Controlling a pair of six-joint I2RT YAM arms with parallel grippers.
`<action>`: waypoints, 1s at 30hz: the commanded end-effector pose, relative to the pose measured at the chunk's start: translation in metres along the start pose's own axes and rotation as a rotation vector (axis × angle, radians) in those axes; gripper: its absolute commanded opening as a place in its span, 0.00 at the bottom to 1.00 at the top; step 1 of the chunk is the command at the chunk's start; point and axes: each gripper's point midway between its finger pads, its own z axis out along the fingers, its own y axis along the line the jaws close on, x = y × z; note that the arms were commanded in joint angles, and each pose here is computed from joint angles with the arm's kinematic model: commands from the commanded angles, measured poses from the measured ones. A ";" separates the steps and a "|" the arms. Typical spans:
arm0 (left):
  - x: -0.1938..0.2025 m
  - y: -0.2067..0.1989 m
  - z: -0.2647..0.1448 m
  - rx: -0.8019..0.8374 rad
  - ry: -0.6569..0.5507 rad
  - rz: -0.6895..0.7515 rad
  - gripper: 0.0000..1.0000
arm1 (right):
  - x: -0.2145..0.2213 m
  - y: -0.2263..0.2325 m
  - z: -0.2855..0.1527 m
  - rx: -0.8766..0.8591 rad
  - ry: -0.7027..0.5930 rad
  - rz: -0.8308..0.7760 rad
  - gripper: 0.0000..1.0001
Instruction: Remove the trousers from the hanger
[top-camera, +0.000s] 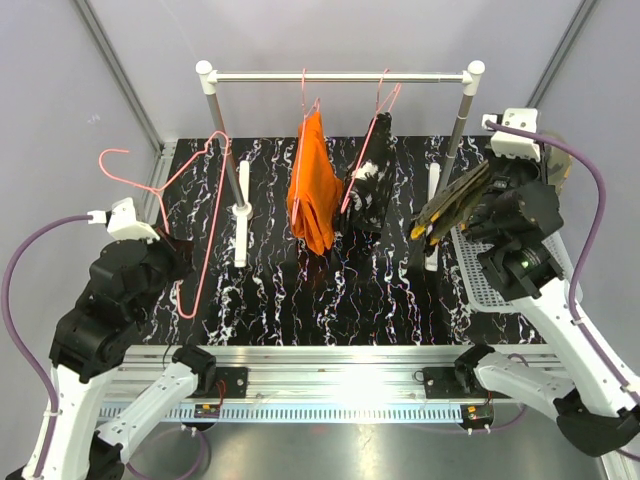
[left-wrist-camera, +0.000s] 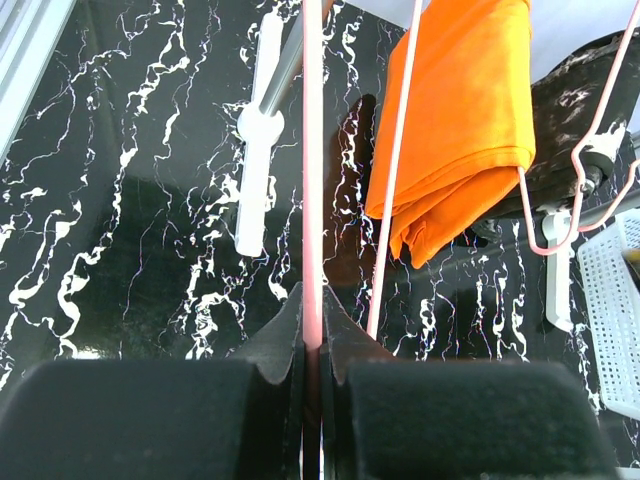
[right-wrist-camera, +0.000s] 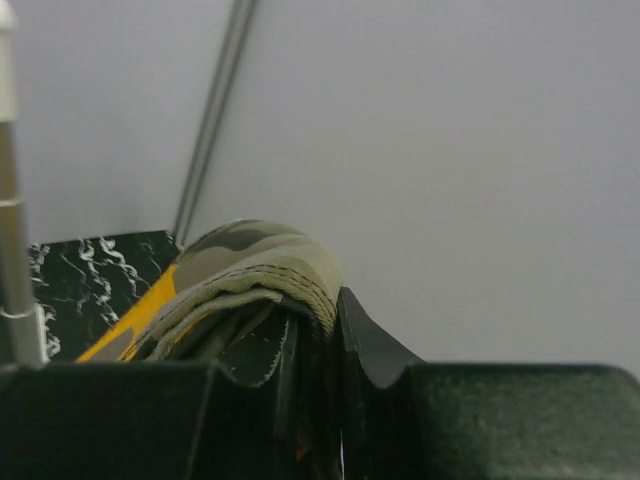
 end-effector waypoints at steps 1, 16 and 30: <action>-0.020 -0.006 -0.012 0.041 -0.072 -0.006 0.00 | 0.016 -0.031 0.010 0.098 -0.016 0.213 0.00; 0.023 -0.019 0.010 0.165 0.010 0.043 0.00 | 0.171 -0.009 0.035 0.282 0.278 -0.044 0.00; 0.030 0.001 0.013 0.091 -0.011 0.084 0.00 | 0.293 0.115 0.027 -0.040 0.674 -0.114 0.08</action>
